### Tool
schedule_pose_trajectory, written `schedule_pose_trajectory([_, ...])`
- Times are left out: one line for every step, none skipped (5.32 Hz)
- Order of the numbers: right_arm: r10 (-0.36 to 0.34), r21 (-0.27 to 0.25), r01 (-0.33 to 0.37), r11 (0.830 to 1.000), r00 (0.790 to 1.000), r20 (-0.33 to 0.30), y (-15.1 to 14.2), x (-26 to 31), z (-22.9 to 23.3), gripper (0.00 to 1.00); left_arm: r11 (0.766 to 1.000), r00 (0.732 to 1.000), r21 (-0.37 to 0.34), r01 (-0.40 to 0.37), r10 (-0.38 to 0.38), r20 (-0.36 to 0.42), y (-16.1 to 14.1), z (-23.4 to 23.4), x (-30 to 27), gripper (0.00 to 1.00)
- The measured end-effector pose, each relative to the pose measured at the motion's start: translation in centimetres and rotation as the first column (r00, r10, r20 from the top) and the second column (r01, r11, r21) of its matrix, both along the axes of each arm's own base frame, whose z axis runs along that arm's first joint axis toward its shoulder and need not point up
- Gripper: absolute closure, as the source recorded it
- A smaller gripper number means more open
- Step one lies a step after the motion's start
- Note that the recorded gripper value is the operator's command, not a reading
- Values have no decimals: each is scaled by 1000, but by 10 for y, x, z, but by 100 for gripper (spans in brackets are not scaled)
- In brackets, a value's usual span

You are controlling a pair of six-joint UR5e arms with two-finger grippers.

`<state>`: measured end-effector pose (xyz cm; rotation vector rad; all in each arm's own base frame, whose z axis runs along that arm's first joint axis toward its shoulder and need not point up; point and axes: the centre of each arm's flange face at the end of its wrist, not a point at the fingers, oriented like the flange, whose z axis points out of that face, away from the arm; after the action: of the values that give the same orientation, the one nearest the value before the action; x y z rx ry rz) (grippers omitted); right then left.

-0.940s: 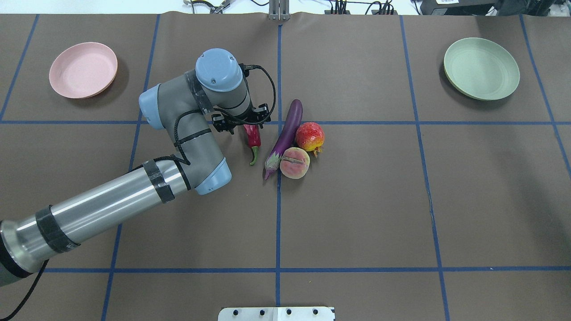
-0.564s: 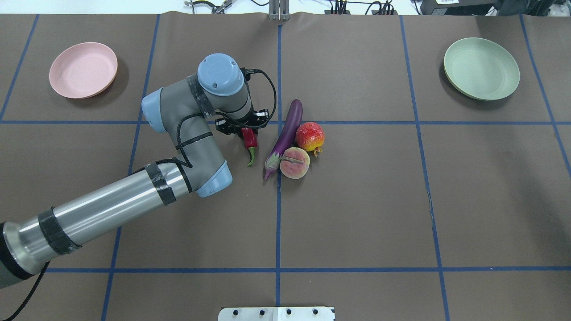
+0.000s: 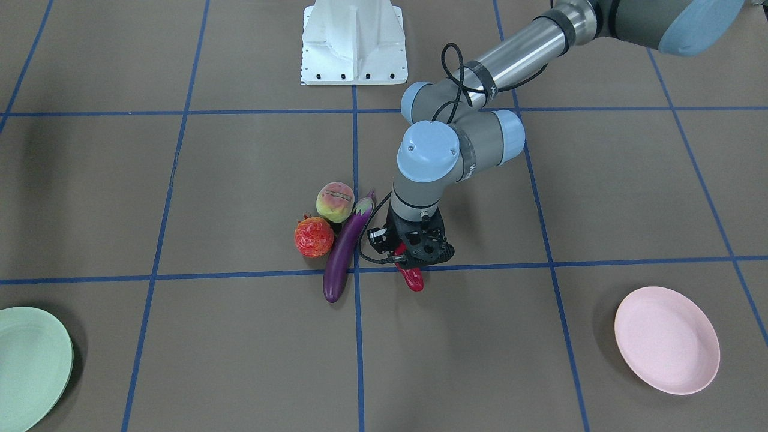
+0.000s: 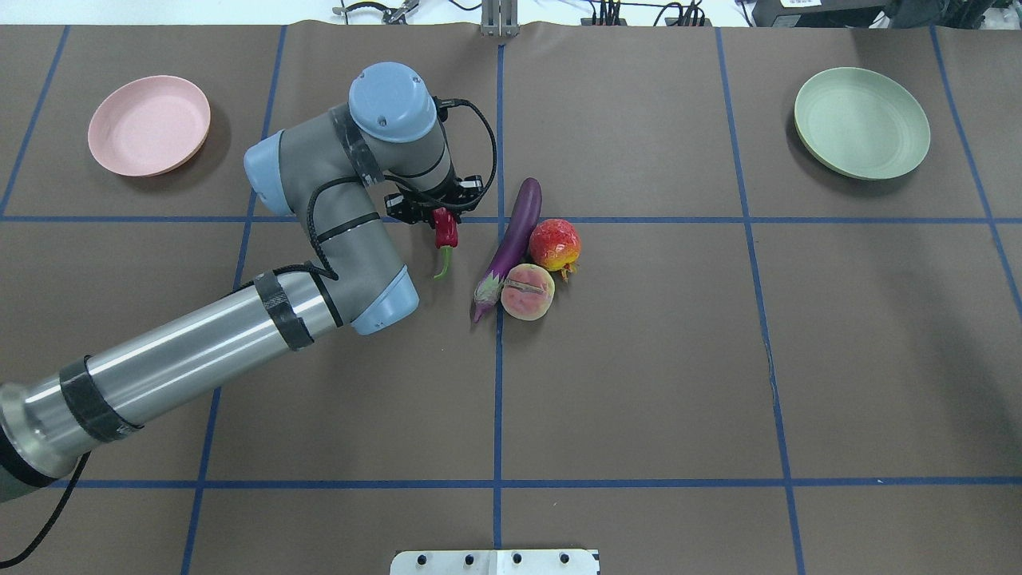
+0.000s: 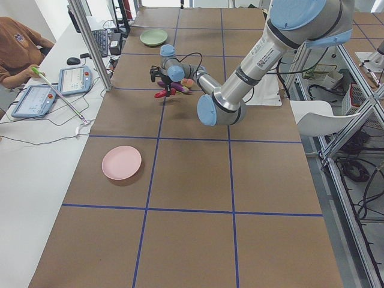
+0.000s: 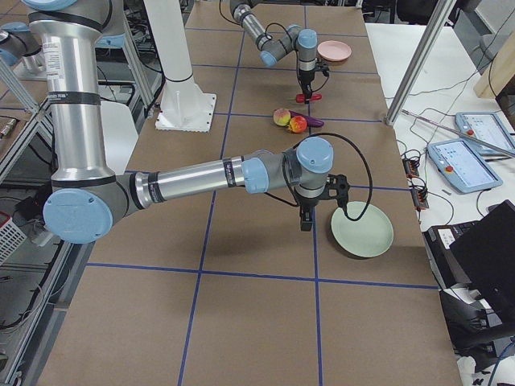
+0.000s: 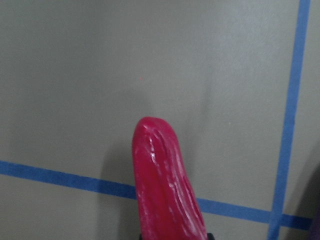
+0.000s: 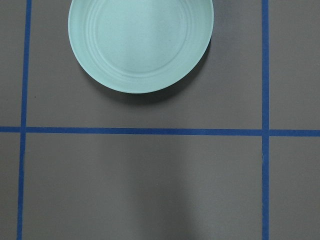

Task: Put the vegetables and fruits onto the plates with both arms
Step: 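Carry the chili toward the pink plate while the right arm reaches toward the fruit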

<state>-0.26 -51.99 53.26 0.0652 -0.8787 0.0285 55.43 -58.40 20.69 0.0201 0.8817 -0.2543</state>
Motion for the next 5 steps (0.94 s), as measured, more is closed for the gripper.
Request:
schedule_pose_trajectory([14,1,-14,1000,1000,5,-12,-9,-18,1,1000,1000,-9,19,-19,-7,-18,-12,-29,100])
schedule_pose_trajectory([24,-1,-24,1000,1000,18,-33,-37,-54,1,1000,1000,8,27,-27,-4,-39,-12,-59,100])
schedule_pose_trajectory([27,-13,-27,1000,999,35,-54,-83,-99,1,999,1000,50,16,-17,16,-63,-1,-92,100])
schedule_pose_trajectory([43,-39,-41,998,998,42,-69,-142,-151,1,995,998,95,-8,3,58,-90,24,-134,100])
schedule_pose_trajectory([82,-78,-79,994,996,36,-77,-203,-200,1,991,993,125,-47,32,116,-119,61,-176,100])
